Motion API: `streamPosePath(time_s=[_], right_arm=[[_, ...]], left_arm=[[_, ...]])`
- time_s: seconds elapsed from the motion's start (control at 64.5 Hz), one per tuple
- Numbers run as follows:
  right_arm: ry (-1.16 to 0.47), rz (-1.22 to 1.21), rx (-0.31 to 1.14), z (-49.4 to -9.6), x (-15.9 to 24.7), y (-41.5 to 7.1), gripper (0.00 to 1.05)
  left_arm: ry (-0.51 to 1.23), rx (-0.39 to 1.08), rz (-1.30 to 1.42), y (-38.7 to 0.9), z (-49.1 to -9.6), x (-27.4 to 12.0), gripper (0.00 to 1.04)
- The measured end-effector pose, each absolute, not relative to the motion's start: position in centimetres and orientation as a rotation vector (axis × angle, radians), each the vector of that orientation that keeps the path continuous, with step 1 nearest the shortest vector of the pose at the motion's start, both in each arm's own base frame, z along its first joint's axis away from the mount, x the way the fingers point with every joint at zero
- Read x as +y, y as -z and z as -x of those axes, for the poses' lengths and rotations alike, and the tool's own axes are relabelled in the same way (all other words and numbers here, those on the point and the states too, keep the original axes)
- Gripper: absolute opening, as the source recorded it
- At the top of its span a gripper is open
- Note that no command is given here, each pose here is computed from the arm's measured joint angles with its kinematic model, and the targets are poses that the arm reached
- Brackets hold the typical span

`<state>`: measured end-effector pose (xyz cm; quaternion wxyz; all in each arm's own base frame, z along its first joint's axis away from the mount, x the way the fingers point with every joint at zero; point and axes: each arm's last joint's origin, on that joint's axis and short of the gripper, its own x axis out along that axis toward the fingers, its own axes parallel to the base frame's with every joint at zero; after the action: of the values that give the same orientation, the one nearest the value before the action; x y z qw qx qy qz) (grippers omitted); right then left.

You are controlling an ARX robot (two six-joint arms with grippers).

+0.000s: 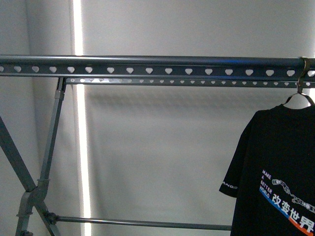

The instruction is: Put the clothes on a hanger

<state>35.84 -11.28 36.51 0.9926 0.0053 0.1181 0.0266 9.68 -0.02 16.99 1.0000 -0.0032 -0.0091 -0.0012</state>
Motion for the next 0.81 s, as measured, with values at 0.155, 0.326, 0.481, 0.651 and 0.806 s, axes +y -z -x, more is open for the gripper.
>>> streamPosePath(time_s=[0.155,0.326,0.481,0.651,0.806], right_arm=[[-0.139,-0.031,0.082,-29.3,-9.0,-37.3,0.97],[-0.144,-0.042,-0.052,-23.2,-6.7,-34.6,0.97],[-0.061,-0.079,-0.127,-18.0,-4.9,-31.0,0.94],[0.003,-0.031,0.016,-13.6,-2.3,-23.8,0.64],[0.010,-0.008,0.004,-12.5,-1.5,-21.6,0.30]], left_arm=[[0.002,-0.018,0.006,-17.0,-9.7,0.0,0.04],[0.002,-0.018,0.006,-17.0,-9.7,0.0,0.04],[0.002,-0.018,0.006,-17.0,-9.7,0.0,0.04],[0.002,-0.018,0.006,-17.0,-9.7,0.0,0.04],[0.002,-0.018,0.006,-17.0,-9.7,0.0,0.04]])
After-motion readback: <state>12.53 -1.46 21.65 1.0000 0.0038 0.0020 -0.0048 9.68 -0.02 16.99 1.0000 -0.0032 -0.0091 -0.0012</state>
